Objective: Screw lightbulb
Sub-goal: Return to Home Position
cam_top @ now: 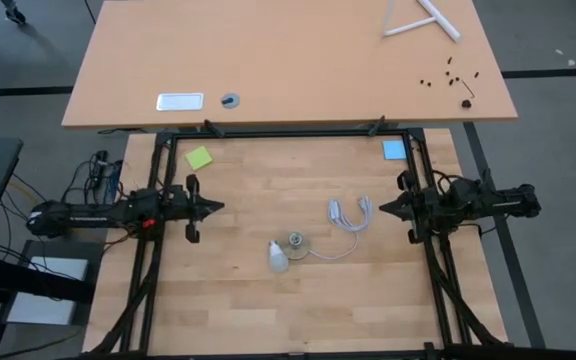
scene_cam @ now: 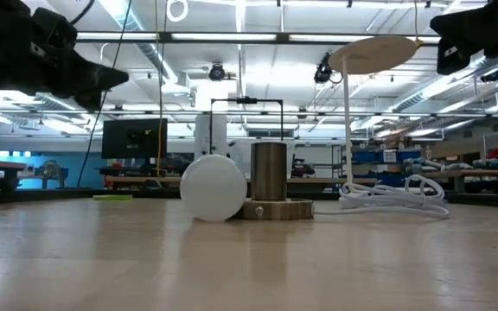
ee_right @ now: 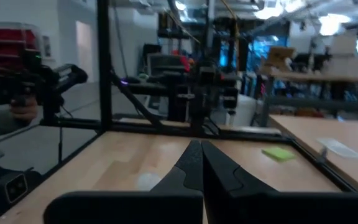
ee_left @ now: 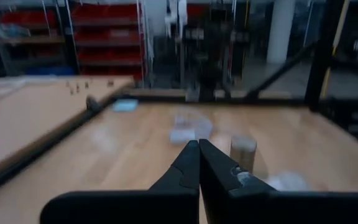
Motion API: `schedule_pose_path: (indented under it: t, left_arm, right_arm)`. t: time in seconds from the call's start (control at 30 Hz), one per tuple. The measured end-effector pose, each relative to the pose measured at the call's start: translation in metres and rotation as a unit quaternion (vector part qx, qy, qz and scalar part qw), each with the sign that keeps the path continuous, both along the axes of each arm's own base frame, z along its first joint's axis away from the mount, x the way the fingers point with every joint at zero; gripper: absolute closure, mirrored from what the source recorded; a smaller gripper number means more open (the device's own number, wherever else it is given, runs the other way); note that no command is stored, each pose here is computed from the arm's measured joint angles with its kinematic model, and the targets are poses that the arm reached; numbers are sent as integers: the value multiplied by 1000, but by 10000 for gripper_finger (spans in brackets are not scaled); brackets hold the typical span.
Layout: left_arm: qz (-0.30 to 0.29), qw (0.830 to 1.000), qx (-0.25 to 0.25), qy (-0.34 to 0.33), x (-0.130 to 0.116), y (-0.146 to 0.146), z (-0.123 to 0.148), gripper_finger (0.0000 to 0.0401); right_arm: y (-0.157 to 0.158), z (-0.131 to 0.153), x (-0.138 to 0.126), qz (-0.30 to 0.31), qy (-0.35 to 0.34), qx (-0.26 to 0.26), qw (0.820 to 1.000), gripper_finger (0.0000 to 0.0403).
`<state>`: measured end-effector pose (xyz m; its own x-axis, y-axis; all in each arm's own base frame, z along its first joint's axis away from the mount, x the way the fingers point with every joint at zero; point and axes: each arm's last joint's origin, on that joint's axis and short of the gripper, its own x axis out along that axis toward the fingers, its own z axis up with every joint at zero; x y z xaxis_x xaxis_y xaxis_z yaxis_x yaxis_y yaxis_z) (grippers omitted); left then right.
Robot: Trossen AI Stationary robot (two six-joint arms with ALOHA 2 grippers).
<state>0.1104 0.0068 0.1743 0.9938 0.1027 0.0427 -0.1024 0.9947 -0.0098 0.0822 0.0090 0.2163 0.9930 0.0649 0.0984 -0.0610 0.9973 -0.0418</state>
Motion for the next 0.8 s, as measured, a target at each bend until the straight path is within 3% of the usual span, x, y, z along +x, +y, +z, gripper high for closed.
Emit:
schedule_pose_path:
  t: [0.13,0.3,0.67,0.8]
  left_arm:
    - [5,999,-5,38,-9,0,2,397]
    - [1,1000,-12,11,-17,-1,5,397]
    - [-55,998,-33,-16,-13,-4,-2,396]
    - [-54,998,-35,-3,-13,-4,-4,396]
  right_arm:
    - [0,11,-5,3,-4,1,1000,402]
    - [1,12,-4,6,-20,-8,1000,402]
    - [4,-26,11,15,-50,-1,999,401]
    - [4,-36,14,6,-27,5,1000,400]
